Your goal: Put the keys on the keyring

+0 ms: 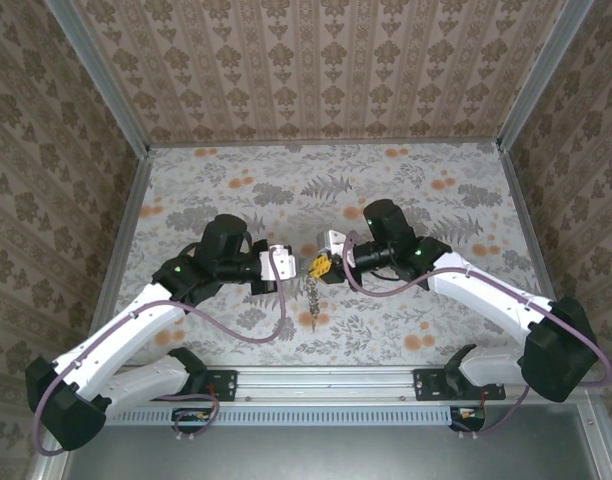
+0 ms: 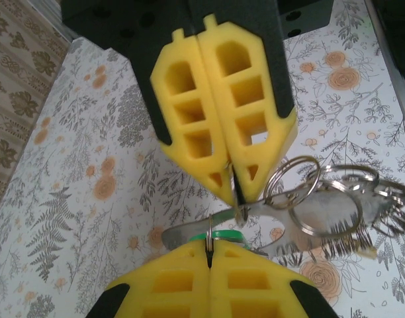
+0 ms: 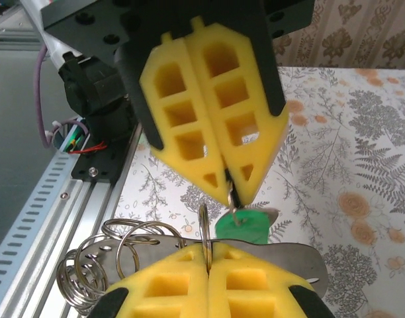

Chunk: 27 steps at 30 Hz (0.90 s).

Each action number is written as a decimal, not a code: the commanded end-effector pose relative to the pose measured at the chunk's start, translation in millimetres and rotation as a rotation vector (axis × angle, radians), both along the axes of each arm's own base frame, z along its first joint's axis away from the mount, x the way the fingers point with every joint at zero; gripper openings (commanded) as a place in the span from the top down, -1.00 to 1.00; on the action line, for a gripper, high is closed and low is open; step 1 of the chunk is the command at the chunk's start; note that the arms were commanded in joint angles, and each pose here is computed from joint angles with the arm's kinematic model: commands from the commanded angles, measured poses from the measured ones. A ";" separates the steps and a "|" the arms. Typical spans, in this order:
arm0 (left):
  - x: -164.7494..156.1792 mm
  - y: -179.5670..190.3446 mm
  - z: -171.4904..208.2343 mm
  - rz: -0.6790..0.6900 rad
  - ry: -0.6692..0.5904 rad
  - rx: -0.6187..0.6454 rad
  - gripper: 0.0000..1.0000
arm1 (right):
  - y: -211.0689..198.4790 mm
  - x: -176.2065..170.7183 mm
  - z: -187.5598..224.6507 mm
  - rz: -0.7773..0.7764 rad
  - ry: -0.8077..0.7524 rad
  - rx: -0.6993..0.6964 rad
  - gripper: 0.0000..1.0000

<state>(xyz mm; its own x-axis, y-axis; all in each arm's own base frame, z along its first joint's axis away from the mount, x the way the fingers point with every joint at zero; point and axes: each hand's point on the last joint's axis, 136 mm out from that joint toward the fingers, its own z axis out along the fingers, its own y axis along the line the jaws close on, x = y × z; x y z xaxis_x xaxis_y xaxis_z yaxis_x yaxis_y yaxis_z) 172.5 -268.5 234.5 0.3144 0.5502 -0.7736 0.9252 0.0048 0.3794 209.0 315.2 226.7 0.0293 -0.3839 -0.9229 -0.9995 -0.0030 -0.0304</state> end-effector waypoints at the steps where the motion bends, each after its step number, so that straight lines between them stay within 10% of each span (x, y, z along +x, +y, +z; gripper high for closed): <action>1: 1.0 -5.6 -2.3 -0.027 -0.035 0.005 1.00 | 7.6 -3.2 15.3 0.026 0.046 0.036 1.00; 27: 1.8 -3.2 -4.7 -0.020 -0.075 0.016 1.00 | 3.0 6.4 9.2 0.010 0.172 0.034 1.00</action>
